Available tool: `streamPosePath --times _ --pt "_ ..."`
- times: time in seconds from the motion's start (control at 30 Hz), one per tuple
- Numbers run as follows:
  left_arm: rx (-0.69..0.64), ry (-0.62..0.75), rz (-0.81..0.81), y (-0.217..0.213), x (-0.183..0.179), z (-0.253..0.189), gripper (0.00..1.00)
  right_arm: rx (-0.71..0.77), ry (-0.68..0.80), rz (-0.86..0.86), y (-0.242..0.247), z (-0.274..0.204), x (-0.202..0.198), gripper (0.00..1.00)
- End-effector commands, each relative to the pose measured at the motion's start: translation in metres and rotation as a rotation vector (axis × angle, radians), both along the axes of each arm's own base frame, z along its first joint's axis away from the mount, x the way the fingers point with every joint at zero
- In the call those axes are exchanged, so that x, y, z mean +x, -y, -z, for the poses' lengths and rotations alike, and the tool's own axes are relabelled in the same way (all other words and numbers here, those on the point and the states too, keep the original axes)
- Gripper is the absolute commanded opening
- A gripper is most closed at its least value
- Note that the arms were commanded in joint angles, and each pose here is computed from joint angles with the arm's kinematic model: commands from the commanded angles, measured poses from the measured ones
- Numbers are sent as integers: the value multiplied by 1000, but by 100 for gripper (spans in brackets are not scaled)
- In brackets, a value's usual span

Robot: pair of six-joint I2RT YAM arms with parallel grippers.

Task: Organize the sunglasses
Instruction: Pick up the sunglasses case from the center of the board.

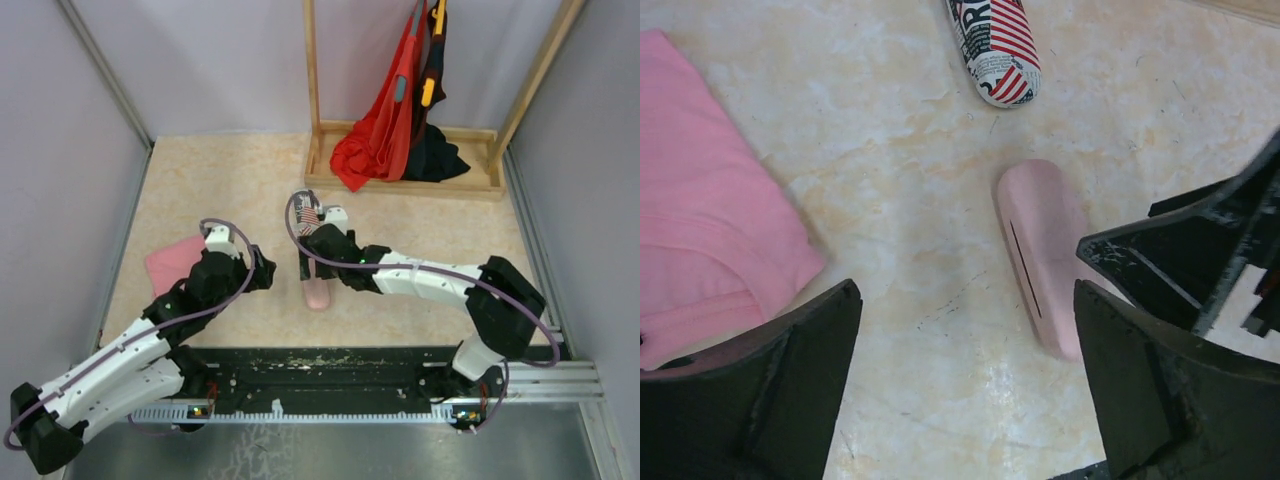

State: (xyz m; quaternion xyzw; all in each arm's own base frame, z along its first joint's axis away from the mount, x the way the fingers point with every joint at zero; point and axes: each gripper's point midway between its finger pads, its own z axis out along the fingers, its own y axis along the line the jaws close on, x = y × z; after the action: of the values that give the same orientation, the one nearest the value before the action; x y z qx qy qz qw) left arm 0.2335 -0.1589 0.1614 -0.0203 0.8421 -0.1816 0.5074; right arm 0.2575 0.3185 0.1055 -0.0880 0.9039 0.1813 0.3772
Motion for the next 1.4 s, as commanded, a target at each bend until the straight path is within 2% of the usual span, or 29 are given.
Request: streamPosePath --times 0.0,0.07,0.37,0.47,0.6,0.9,1.1,1.37 --pt "-23 -2 -29 -11 -9 0 95 -94 10 52 -10 4 5 89" --pt "-39 5 -26 -12 -11 -2 99 -156 -19 48 -14 21 3 90" --pt "-64 10 -13 -9 -13 -5 99 -205 -96 10 -24 51 -7 88" --pt "-70 16 -8 -8 -13 -7 99 -213 -114 1 -26 60 -9 81" --pt "-73 18 -5 -8 -13 -7 100 -216 -106 7 -24 60 -8 67" --pt "-74 13 -4 -7 -13 -7 100 -202 -45 73 0 41 -3 53" --pt "-72 -6 10 -2 -12 -1 100 -170 -12 124 42 27 27 44" --pt "-80 -33 24 3 -14 6 100 -194 5 128 63 33 90 43"
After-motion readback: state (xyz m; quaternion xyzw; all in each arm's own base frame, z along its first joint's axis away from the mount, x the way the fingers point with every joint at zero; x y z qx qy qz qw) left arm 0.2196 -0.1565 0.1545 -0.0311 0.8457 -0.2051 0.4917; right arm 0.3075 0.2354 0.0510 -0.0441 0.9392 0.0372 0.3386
